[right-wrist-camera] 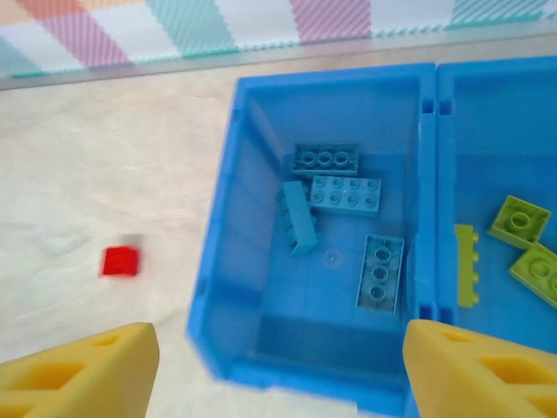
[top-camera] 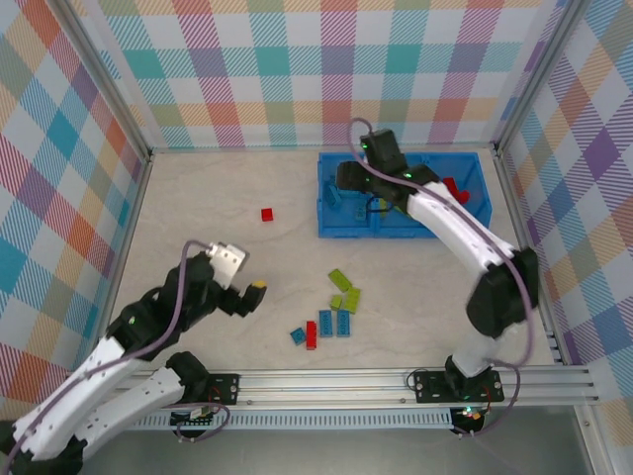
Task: Sort the legos into containers by color
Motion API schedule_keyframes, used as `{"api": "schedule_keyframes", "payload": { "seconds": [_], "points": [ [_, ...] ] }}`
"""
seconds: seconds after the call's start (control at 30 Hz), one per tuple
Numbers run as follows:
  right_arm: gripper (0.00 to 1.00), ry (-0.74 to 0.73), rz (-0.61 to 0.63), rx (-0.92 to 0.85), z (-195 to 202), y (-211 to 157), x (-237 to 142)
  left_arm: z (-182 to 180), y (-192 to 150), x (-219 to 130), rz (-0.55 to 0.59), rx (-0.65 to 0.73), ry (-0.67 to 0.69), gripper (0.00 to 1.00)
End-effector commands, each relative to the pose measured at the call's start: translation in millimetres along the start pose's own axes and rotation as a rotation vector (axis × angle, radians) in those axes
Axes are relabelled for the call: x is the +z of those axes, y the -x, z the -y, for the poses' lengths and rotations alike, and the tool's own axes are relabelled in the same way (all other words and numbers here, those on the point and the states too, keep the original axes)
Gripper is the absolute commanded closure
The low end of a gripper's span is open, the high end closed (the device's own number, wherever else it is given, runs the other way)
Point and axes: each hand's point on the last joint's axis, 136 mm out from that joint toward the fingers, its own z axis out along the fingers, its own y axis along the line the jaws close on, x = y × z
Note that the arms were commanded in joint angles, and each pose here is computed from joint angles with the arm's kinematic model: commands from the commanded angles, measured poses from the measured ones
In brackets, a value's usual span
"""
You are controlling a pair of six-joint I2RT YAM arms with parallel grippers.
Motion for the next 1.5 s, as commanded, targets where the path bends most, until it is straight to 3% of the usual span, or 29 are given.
{"api": "schedule_keyframes", "payload": {
  "seconds": [0.0, 0.07, 0.17, 0.37, 0.57, 0.67, 0.8, 1.03, 1.3, 1.47],
  "points": [
    [0.17, 0.144, 0.023, -0.038, -14.1, -16.5, -40.3, -12.5, 13.1, 18.8, -0.071, -0.215, 0.108, 0.00],
    [0.10, 0.209, 0.046, -0.032, -14.6, -32.6, -59.1, -13.4, 20.0, 45.0, -0.106, -0.274, 0.131, 0.00],
    [0.02, 0.191, 0.075, 0.005, 0.4, -49.2, -75.0, -23.5, 29.6, 85.2, -0.183, -0.436, 0.137, 0.00],
    [0.00, 0.201, 0.029, 0.035, 8.6, -73.1, -97.0, -65.7, 34.9, 183.1, -0.297, -0.677, 0.204, 0.01],
    [0.00, 0.260, -0.016, 0.021, 0.8, -85.3, -100.8, -91.4, 31.0, 251.5, -0.376, -0.666, 0.293, 0.02],
    [0.00, 0.266, -0.028, 0.018, -0.7, -88.2, -97.8, -108.4, 21.6, 275.4, -0.422, -0.663, 0.347, 0.08],
    [0.00, 0.239, -0.031, 0.011, 3.2, -88.9, -90.6, -125.1, 6.9, 296.1, -0.453, -0.690, 0.380, 0.19],
    [0.00, 0.226, -0.033, 0.008, 3.7, -87.3, -82.9, -122.6, -21.4, 313.6, -0.536, -0.690, 0.366, 0.26],
    [0.00, 0.239, -0.039, 0.031, -1.5, -81.6, -79.8, -115.9, -37.0, 324.0, -0.578, -0.699, 0.341, 0.52],
    [0.00, 0.244, -0.050, 0.051, -1.6, -84.9, -81.7, -105.6, -26.6, 319.7, -0.562, -0.725, 0.272, 0.69]
  ]
}}
